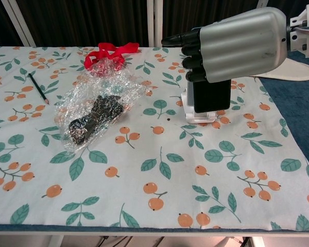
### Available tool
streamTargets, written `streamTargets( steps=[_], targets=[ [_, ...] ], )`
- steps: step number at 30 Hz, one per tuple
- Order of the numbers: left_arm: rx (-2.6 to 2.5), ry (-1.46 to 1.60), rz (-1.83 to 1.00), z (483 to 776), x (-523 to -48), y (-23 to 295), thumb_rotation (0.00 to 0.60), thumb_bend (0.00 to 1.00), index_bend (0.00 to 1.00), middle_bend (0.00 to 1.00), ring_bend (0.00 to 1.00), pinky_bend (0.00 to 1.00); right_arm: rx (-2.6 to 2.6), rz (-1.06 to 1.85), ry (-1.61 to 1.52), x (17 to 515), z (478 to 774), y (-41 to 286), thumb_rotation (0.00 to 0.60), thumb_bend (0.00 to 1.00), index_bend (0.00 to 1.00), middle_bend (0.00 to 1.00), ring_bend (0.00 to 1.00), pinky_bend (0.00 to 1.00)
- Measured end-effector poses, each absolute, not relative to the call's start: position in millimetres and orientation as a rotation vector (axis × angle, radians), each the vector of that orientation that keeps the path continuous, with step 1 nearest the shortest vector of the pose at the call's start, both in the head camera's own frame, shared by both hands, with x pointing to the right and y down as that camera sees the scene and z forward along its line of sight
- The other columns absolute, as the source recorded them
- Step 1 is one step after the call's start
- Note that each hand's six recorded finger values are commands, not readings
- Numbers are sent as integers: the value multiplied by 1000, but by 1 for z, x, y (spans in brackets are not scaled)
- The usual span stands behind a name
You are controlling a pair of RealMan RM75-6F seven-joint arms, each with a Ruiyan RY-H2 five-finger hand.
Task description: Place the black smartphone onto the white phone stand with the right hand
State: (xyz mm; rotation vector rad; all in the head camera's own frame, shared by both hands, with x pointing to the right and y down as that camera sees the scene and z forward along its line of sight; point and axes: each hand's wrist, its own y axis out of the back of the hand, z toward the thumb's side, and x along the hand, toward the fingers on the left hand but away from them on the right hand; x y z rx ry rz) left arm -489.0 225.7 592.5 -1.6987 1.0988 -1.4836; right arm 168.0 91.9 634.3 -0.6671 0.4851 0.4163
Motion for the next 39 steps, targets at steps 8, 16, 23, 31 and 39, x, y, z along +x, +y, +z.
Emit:
streamTargets(
  steps=[8, 16, 23, 31, 39],
  targets=[
    [-1687, 1118, -1494, 590, -496, 226, 87, 37, 88, 77, 85, 197, -642, 425, 479, 166, 641, 96, 600, 278, 587, 378, 387, 0],
    [-1685, 1122, -1501, 589, -501, 227, 89, 37, 88, 77, 85, 197, -632, 469, 451, 163, 650, 102, 600, 276, 581, 375, 383, 0],
    [-1680, 1129, -1509, 588, -505, 229, 87, 38, 88, 77, 85, 197, -651, 497, 427, 163, 655, 110, 600, 276, 575, 375, 383, 5],
    [-1696, 1128, -1516, 593, -506, 231, 87, 37, 89, 76, 85, 197, -650, 509, 424, 166, 657, 111, 600, 276, 572, 373, 383, 4],
    [-1694, 1130, -1519, 593, -506, 231, 87, 37, 89, 77, 85, 198, -649, 511, 425, 165, 660, 109, 600, 276, 534, 316, 334, 4]
  ],
)
